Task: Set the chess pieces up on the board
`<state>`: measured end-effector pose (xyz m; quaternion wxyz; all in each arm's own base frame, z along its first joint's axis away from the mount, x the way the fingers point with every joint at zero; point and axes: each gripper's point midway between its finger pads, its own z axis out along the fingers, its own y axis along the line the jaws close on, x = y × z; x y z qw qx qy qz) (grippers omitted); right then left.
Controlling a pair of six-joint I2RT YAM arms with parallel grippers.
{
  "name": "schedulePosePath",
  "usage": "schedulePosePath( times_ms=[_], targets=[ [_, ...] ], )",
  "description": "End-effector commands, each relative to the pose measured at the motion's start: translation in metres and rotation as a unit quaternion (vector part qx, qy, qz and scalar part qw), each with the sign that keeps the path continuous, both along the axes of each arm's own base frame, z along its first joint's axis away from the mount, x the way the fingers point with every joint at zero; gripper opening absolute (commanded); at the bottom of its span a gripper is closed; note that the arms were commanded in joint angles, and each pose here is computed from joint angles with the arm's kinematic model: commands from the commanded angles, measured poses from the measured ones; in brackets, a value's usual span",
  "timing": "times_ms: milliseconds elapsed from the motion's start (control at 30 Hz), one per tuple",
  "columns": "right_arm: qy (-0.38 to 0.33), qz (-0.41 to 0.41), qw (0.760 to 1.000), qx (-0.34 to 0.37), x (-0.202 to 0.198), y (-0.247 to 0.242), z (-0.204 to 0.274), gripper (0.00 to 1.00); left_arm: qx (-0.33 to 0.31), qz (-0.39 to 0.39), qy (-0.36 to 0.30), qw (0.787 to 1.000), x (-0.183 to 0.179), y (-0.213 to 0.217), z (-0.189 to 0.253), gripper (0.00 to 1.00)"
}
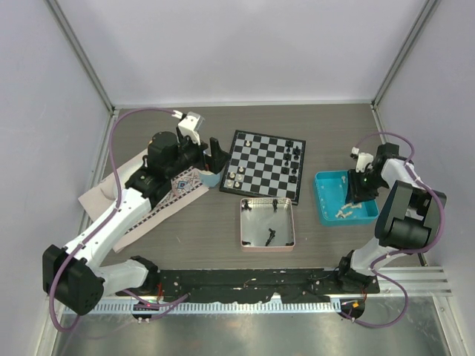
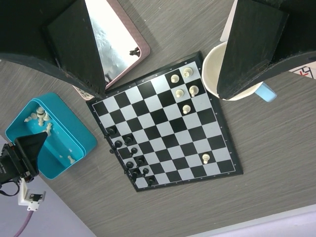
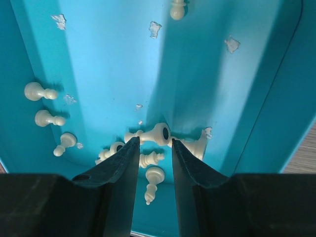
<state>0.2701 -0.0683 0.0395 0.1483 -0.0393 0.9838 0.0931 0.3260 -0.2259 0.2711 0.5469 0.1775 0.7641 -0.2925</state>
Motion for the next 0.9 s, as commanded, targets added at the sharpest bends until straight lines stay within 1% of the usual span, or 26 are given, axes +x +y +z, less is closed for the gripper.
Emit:
schedulePosePath(
  times_ms=[0,167,267,400,433,533,633,767,867],
  targets=[
    [0.002,0.001,1.0,-0.009,0.0,-0.003,-0.003,0.38,-0.022,-0.018,-0.03,0.999,0.001,-0.008,0.018,1.0],
    [0.007,-0.002,1.0,-0.009,-0.001,-0.004,-0.012,0.38,-0.027,-0.025,-0.022,0.999,-0.001,-0.011,0.016,1.0],
    [0.011,-0.003,1.0,-0.004,-0.001,-0.002,-0.016,0.35,-0.03,-0.031,-0.017,0.999,-0.003,-0.013,0.015,1.0],
    [0.011,-0.002,1.0,-0.002,-0.001,-0.002,-0.018,0.25,-0.034,-0.033,-0.013,0.999,-0.004,-0.014,0.014,1.0],
    [0.011,-0.002,1.0,0.0,0.0,-0.001,-0.018,0.2,-0.037,-0.034,-0.011,0.999,-0.004,-0.014,0.014,0.99],
    [0.01,-0.002,1.0,0.004,0.0,0.0,-0.018,0.1,-0.045,-0.049,-0.008,0.998,-0.007,-0.019,0.015,1.0],
    [0.003,-0.003,1.0,0.01,0.002,0.003,-0.015,0.05,-0.059,-0.075,0.0,0.995,-0.012,-0.028,0.016,1.0],
    [-0.019,-0.006,1.0,0.019,0.009,0.006,-0.003,0.03,-0.093,-0.126,0.026,0.987,-0.02,-0.048,0.019,1.0],
    [-0.037,-0.008,0.999,0.027,0.014,0.009,0.007,0.02,-0.102,-0.155,0.052,0.981,-0.022,-0.06,0.013,1.0]
  ],
)
